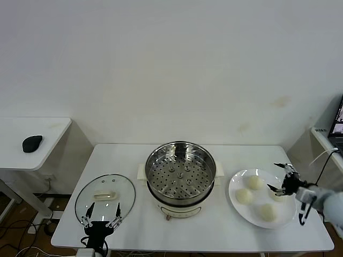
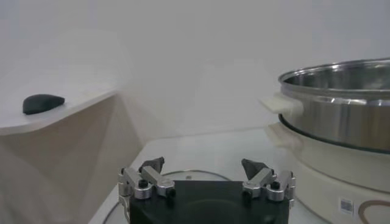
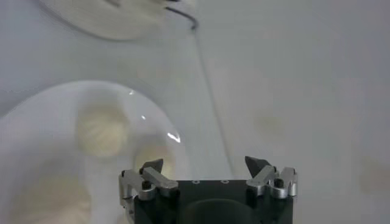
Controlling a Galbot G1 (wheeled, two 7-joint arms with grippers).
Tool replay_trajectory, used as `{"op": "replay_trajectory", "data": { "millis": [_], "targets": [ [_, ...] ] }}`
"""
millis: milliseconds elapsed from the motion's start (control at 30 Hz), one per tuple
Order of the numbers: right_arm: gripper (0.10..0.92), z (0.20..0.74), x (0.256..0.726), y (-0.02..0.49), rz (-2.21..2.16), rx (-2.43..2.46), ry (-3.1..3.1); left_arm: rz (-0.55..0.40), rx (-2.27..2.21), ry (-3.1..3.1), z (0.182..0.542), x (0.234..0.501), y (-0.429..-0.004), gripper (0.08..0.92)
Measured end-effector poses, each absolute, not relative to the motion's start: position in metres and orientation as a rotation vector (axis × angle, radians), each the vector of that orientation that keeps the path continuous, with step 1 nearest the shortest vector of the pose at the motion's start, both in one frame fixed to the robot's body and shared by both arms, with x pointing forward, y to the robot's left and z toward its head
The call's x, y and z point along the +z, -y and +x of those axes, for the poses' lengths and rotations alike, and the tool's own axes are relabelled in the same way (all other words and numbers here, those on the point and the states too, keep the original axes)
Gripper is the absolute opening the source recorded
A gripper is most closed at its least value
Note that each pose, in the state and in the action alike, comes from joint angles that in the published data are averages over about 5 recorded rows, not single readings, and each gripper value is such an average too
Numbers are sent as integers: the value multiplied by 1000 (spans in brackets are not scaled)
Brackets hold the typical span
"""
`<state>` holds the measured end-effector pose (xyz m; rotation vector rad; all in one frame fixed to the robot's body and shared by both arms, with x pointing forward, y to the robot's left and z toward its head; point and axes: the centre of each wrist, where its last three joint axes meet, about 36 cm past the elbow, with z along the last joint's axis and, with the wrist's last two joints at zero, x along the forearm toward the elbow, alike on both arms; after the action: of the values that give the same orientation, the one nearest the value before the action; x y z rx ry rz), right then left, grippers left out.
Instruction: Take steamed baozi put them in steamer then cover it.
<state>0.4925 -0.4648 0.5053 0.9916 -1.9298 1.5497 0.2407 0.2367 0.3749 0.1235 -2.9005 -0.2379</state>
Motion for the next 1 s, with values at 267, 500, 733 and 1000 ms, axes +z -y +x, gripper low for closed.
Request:
{"op": "replay_trajectory", "data": {
  "millis": [267, 500, 733, 1000],
  "targets": [
    [823, 544, 518, 469, 1097, 1517, 1707, 147, -263, 2899, 240, 377, -238, 823],
    [823, 570, 512, 473, 1119, 1491, 1569, 157, -272, 2901, 240, 378, -239, 823],
    [823, 583, 492, 469, 1138, 1453, 1483, 163, -283, 2899, 241, 377, -241, 823],
    [823, 599, 473, 457, 1150, 1436, 1456, 169, -302, 2897, 242, 377, -246, 823]
  ]
}}
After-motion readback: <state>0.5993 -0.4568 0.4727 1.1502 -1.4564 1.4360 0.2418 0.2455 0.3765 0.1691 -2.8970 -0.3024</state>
